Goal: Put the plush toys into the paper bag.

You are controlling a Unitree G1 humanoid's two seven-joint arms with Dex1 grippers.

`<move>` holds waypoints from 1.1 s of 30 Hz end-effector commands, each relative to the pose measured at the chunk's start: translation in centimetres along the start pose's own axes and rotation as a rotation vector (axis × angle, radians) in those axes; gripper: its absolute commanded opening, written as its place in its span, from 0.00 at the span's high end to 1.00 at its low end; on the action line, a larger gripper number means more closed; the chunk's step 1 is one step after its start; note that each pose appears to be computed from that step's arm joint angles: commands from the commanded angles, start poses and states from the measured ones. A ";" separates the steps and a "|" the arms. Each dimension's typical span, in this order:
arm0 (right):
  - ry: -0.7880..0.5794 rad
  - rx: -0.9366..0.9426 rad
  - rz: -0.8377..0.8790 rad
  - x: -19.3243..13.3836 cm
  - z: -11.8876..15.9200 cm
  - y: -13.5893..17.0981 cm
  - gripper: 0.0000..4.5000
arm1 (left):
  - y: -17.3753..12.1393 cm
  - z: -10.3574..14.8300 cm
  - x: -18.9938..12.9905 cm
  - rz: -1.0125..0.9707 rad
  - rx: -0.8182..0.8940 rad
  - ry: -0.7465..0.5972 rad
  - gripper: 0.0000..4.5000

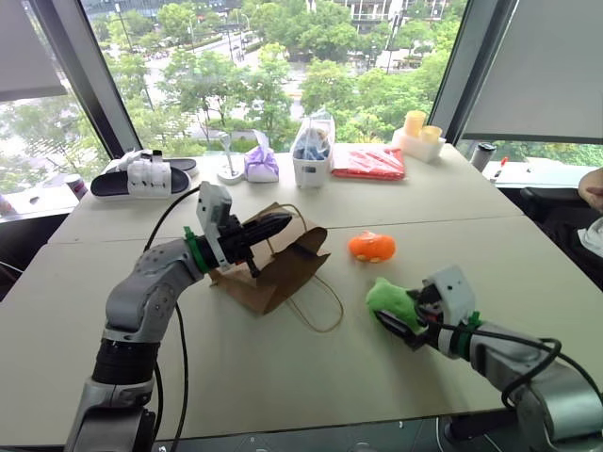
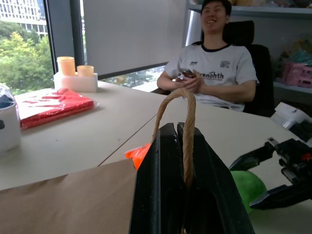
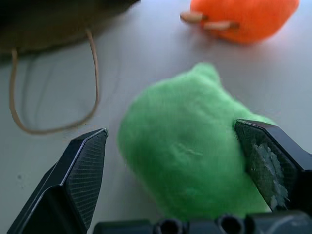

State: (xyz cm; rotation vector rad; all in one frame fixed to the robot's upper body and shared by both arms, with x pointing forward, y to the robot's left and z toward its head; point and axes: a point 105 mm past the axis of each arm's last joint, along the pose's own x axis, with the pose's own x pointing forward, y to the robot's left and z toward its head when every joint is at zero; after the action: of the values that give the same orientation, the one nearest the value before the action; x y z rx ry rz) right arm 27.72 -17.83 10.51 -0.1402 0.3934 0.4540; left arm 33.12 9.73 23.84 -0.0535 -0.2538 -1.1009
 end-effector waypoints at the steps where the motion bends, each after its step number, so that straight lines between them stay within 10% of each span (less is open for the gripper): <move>1: -0.001 -0.020 -0.023 0.8 -1.0 -0.3 0.01 | -0.1 1.3 0.4 -0.014 0.050 -0.034 1.00; 8: -0.062 -0.151 -0.071 1.6 -1.0 -1.6 0.12 | -0.1 1.5 0.3 0.006 0.057 -0.037 1.00; 16: -0.175 -0.197 -0.050 1.2 2.4 -1.4 0.98 | 0.0 1.6 -0.4 0.028 0.060 -0.025 1.00; 21: -0.301 -0.277 0.148 0.7 7.8 2.7 0.98 | 0.4 1.9 -0.6 0.043 0.047 -0.021 1.00; 33: -0.322 -0.404 0.382 7.9 9.7 9.9 0.98 | 0.2 3.4 -0.3 0.030 0.010 -0.040 1.00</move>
State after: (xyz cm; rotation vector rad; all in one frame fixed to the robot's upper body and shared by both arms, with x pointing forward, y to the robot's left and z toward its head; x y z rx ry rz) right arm 32.74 -4.58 14.50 -0.3579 0.0706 0.9028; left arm 33.28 10.66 25.52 -0.0792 -0.2370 -1.0544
